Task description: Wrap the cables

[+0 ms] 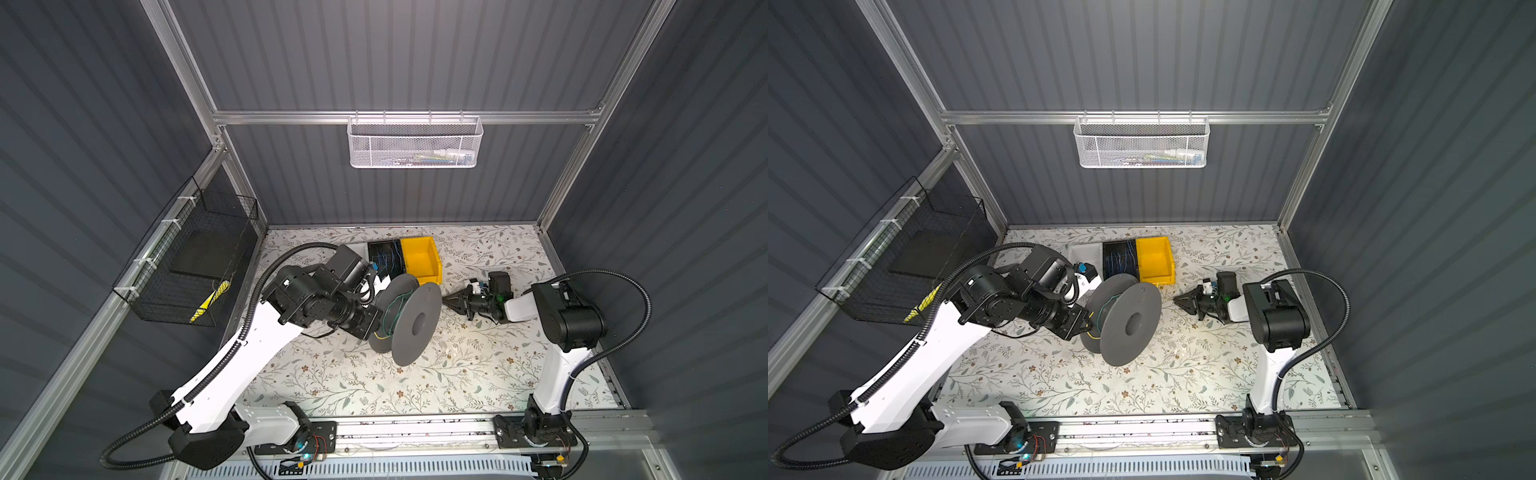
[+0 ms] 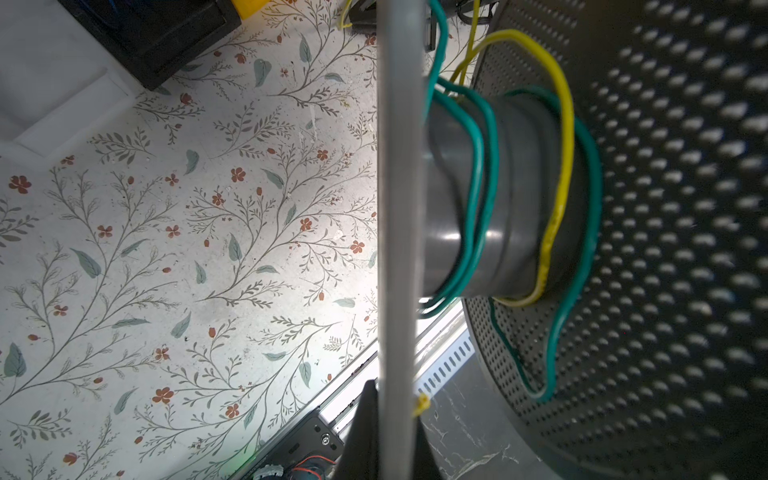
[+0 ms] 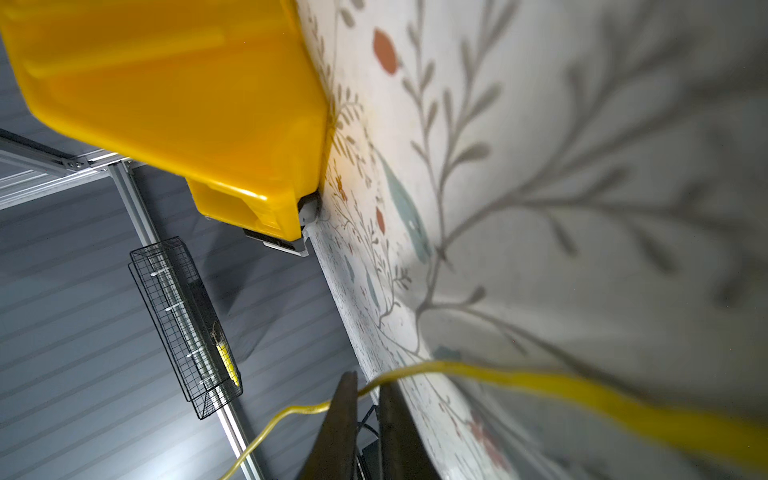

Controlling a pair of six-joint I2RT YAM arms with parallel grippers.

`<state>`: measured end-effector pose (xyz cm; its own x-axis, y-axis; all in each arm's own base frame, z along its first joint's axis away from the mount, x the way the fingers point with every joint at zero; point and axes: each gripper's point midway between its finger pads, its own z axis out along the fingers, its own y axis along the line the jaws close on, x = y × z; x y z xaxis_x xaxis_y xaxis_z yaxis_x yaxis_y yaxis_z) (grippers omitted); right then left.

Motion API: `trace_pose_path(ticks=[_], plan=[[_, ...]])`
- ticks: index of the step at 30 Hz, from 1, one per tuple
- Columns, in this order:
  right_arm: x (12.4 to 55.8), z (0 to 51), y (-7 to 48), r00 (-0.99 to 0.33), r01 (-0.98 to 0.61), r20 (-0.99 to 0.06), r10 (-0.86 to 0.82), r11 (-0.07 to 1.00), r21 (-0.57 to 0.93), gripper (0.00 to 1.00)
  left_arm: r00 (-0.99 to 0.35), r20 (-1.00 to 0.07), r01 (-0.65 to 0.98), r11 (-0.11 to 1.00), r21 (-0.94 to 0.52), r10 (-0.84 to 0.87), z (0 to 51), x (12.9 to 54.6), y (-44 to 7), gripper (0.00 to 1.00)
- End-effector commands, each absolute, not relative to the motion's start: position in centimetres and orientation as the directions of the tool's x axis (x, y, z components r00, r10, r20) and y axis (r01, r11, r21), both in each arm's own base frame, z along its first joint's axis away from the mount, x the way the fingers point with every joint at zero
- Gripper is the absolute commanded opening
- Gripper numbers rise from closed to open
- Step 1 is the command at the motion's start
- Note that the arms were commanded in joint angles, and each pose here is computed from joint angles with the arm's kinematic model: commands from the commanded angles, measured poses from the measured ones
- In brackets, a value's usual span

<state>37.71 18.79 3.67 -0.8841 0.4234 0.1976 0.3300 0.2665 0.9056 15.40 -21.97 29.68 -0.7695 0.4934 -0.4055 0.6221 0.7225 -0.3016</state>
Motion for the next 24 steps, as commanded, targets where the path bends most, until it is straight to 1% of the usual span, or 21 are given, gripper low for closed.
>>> trace_pose_path(ticks=[1,6,8,12,14,15,17,18,24], plan=[[38.3,4.9,18.5,-0.885,0.307,0.172,0.433,0.265,0.914,0.12,-0.733,-0.456,0.666,0.668,-0.332,0.504,31.1,14.6,-22.3,0.0],[38.1,4.6,18.0,-0.877,0.317,0.174,0.448,0.267,0.91,0.07,-0.729,-0.454,0.672,0.662,-0.332,0.512,31.2,14.3,-22.2,0.0],[38.1,4.5,17.7,-0.871,0.322,0.174,0.459,0.267,0.908,0.0,-0.728,-0.45,0.674,0.661,-0.331,0.517,31.1,14.3,-22.2,0.0],[38.3,5.3,17.4,-0.87,0.311,0.163,0.465,0.261,0.914,0.01,-0.728,-0.448,0.672,0.669,-0.318,0.518,30.9,14.4,-21.9,0.0],[38.1,6.3,17.4,-0.875,0.294,0.149,0.461,0.259,0.92,0.11,-0.726,-0.451,0.674,0.667,-0.319,0.519,30.9,14.4,-22.0,0.0],[37.9,6.9,17.5,-0.879,0.285,0.146,0.455,0.255,0.924,0.23,-0.727,-0.45,0.673,0.668,-0.317,0.519,30.9,14.6,-22.1,0.0],[37.5,8.2,17.8,-0.891,0.263,0.136,0.433,0.247,0.933,0.51,-0.727,-0.445,0.673,0.67,-0.313,0.522,30.7,14.6,-22.1,0.0],[37.1,8.7,18.0,-0.897,0.256,0.136,0.421,0.242,0.936,0.59,-0.727,-0.443,0.673,0.67,-0.311,0.524,30.6,14.7,-22.1,0.0],[34.8,11.4,18.5,-0.911,0.239,0.132,0.391,0.237,0.942,0.77,-0.727,-0.442,0.672,0.678,-0.298,0.526,30.3,15.0,-22.1,0.0]])
